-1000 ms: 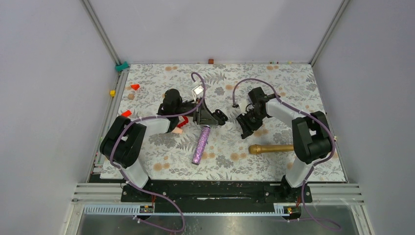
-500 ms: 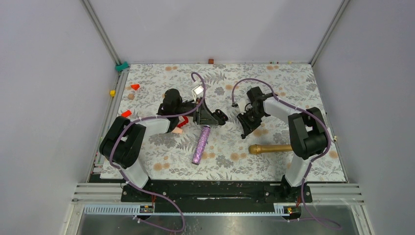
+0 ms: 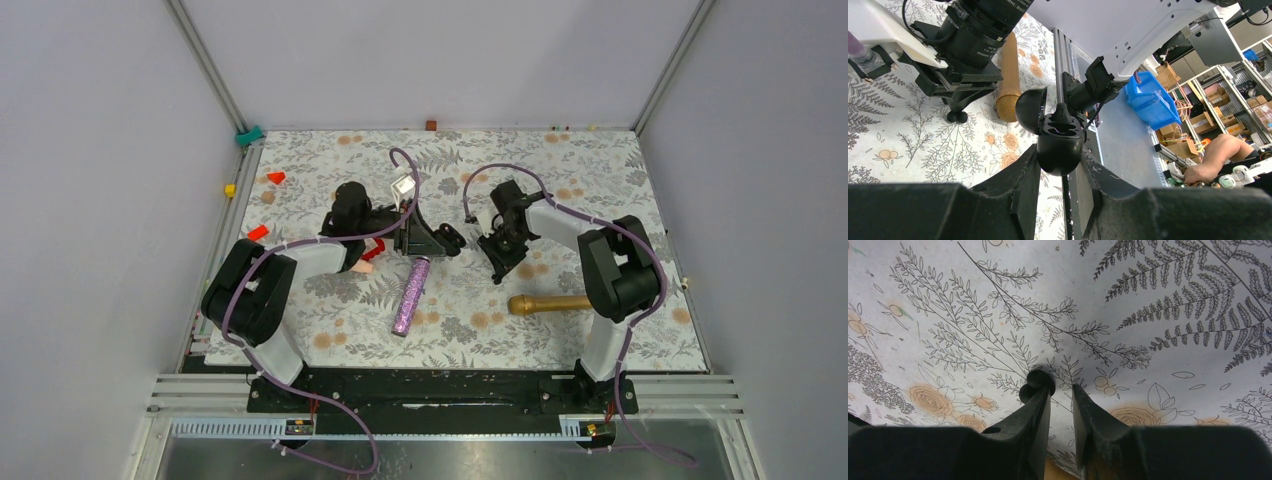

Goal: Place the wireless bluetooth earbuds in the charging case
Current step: Pick up the earbud from the center of the board.

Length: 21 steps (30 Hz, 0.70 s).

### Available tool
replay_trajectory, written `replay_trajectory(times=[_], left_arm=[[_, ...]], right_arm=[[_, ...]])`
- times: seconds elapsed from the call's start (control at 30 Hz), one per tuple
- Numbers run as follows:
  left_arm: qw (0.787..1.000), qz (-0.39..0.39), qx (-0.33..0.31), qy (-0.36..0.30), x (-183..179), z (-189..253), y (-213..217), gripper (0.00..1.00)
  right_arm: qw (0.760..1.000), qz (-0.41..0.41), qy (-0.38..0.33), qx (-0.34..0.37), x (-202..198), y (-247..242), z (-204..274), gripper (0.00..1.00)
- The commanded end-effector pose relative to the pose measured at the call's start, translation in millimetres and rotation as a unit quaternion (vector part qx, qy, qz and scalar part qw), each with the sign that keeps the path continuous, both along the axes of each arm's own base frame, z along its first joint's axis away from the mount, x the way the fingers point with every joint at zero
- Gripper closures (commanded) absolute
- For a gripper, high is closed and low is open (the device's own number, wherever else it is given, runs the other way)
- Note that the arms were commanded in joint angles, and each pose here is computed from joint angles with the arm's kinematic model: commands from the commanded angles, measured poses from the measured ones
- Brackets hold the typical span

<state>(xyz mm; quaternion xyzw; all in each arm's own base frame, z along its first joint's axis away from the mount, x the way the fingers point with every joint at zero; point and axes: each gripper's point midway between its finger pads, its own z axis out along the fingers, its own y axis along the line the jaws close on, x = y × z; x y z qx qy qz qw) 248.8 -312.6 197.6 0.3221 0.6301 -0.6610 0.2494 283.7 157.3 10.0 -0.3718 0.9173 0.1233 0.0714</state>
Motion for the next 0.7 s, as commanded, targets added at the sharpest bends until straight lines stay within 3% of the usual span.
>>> replay_trajectory(times=[0.0,0.17,0.67], left_arm=[[0.999,0.001,-0.016,-0.043,-5,17,1,0.85],[0.999,0.001,-0.016,-0.043,-5,17,1,0.85],[0.999,0.0,-0.015,-0.043,-4,15,0,0.85]], right_arm=[[1.0,-0.001,0.015,-0.009,-6,6,-3,0.68],[0.999,-0.01,0.041,0.008,-13,13,1,0.58],[0.995,-0.016,0.072,0.072,-24,40,19,0.6]])
